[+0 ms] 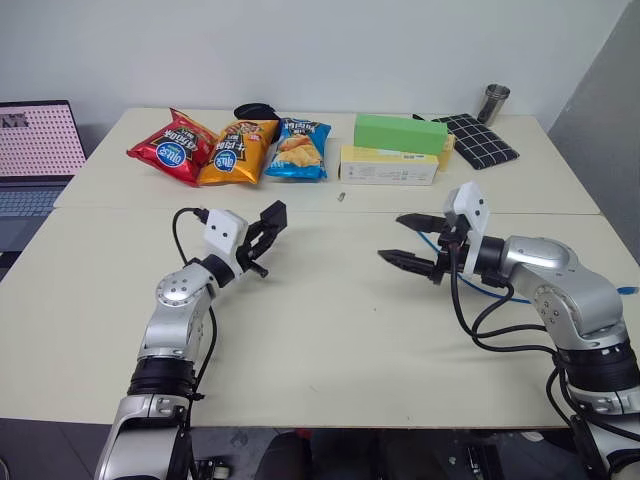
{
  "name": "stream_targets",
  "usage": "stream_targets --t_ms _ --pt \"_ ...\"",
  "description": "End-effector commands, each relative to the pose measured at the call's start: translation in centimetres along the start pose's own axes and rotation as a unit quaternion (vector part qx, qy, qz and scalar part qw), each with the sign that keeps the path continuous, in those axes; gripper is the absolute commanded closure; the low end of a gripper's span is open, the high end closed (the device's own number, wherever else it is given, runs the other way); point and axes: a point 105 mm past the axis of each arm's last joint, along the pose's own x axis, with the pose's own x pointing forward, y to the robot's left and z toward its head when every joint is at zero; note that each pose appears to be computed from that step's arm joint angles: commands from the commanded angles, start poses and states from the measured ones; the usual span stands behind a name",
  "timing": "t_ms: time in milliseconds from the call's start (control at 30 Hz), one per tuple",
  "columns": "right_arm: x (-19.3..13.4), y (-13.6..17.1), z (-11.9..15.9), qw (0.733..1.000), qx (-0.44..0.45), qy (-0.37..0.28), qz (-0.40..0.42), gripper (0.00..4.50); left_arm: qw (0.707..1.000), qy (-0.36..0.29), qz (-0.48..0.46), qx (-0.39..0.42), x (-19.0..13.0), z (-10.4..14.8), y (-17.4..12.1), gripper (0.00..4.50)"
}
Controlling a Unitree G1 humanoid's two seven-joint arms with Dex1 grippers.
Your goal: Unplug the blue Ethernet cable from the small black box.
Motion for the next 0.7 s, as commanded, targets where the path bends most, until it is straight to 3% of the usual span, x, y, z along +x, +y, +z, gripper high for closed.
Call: stream_targets --t_ms 33,100,167,500,700 --pt "0.7 0.8 0.9 1.0 -0.014 -0.007 0.013 0.37 0.998 -0.015 0.055 -0.012 -0.2 -0.5 1.3 3.72" --pt "0.8 0.9 0.8 1.0 -0.014 -0.005 0.013 0.37 0.998 -0.007 0.065 -0.024 -0.3 -1.3 1.5 3.72" --pt "0.9 0.9 0.8 1.0 -0.014 -0.002 0.013 0.31 0.997 0.005 0.066 -0.036 -0.6 -2.1 1.5 3.02" --pt "1.1 1.4 0.2 1.0 -0.008 0.006 0.011 0.31 0.997 0.045 0.052 -0.024 -3.3 -3.2 1.0 1.08" --pt "-0.2 1.0 -0.7 1.0 0.004 0.011 -0.015 0.31 0.996 0.089 0.008 0.005 -6.5 -2.0 0.7 0.98"
